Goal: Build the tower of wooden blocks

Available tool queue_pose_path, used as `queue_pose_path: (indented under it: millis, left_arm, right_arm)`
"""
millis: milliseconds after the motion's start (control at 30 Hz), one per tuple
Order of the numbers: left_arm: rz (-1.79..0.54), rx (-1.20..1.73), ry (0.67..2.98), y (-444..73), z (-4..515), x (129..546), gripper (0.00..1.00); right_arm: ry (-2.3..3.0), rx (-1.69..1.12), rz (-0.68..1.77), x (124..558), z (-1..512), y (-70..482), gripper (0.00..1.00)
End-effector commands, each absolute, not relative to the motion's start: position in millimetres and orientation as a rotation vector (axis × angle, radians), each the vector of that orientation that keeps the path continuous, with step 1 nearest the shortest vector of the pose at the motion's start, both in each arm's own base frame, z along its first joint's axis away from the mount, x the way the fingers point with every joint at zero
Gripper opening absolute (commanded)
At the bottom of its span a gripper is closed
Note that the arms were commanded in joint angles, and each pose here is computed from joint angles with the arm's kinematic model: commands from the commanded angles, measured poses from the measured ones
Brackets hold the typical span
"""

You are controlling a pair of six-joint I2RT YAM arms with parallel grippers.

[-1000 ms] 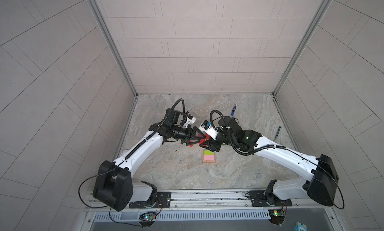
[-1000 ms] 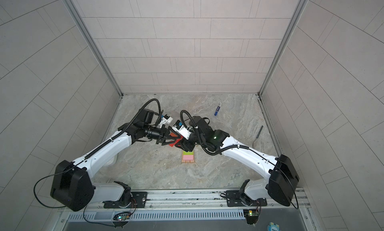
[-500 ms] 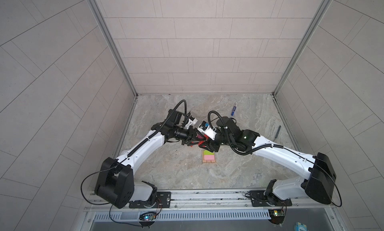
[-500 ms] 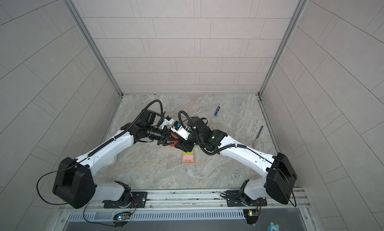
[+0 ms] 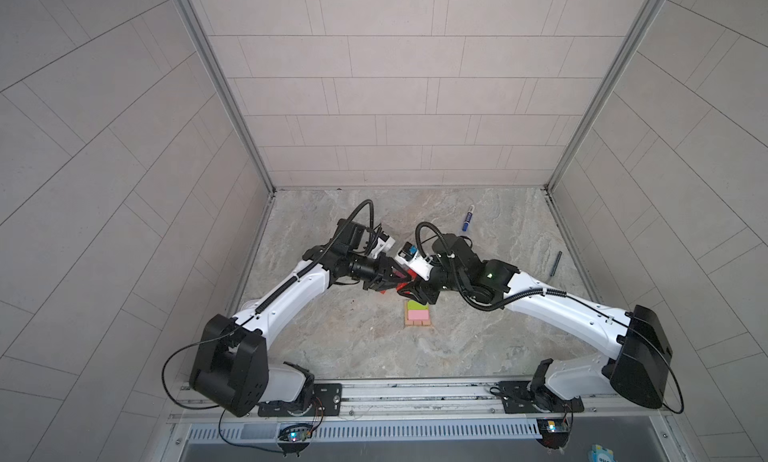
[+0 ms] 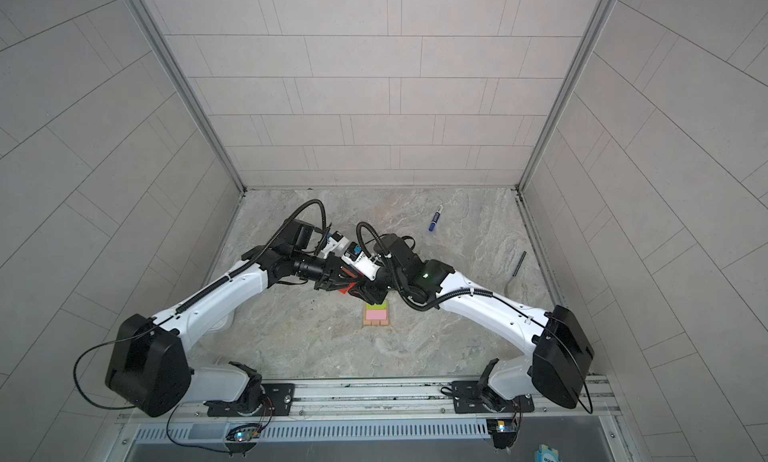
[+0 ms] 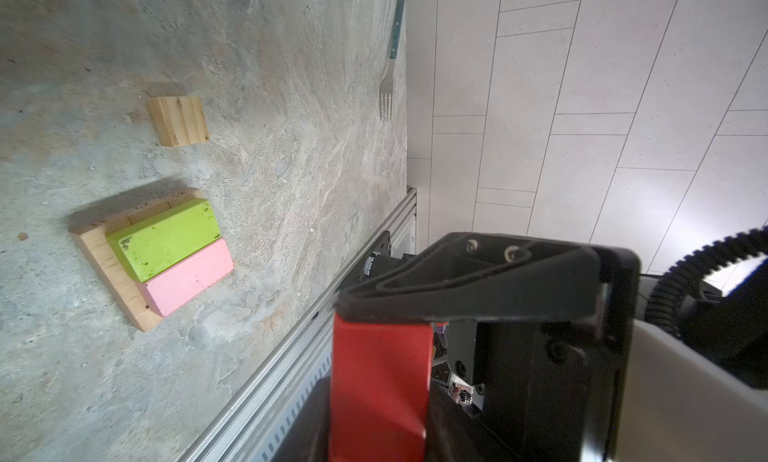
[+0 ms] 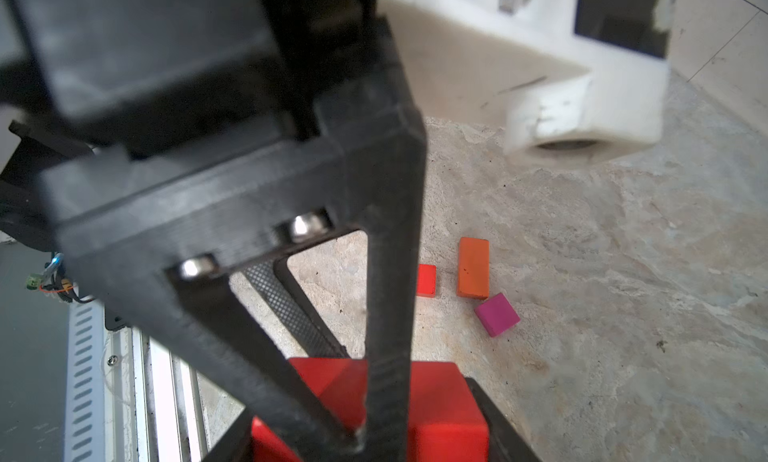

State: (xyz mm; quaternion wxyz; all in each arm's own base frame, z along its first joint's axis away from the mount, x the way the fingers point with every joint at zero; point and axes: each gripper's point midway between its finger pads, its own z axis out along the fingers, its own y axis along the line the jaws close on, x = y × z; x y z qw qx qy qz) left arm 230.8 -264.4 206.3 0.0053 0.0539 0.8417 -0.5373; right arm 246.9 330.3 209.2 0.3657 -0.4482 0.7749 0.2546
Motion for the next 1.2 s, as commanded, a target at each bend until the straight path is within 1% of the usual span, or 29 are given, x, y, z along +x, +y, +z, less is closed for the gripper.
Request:
queue_pose_path:
  millis: [0, 100, 267, 333, 433, 600, 833, 1033, 1167]
  left_arm:
    - [-1.612, 0.127, 2.624, -261, 215, 233, 0.21]
    - [-1.514, 0.061, 2.646, -254, 205, 238, 0.2]
    - [-1.282, -0.105, 2.705, -238, 179, 245, 0.19]
    - [-1.203, -0.152, 2.715, -233, 171, 248, 0.18]
    - [-1.09, -0.192, 2.721, -227, 161, 250, 0.17]
    - [-0.885, -0.189, 2.721, -226, 151, 247, 0.15]
    - [-0.714, -0.179, 2.7, -239, 137, 240, 0.13]
    - [-0.62, -0.166, 2.695, -251, 124, 234, 0.13]
    - [-0.589, -0.187, 2.648, -255, 120, 234, 0.13]
  right_arm:
    - [2.006, -1.054, 0.593, 254, 210, 320, 0.7]
    - [2.048, -0.96, 0.578, 256, 209, 307, 0.8]
    - [2.117, -0.776, 0.562, 253, 208, 278, 0.92]
    - [2.149, -0.705, 0.521, 253, 206, 263, 0.94]
    - [2.235, -0.58, 0.39, 257, 195, 233, 0.95]
    - [2.35, -0.371, 0.24, 258, 170, 194, 0.96]
    - [2.397, -0.178, 0.238, 253, 150, 164, 0.97]
    - [2.408, -0.132, 0.223, 249, 149, 146, 0.97]
    - [2.414, -0.109, 0.231, 246, 145, 141, 0.97]
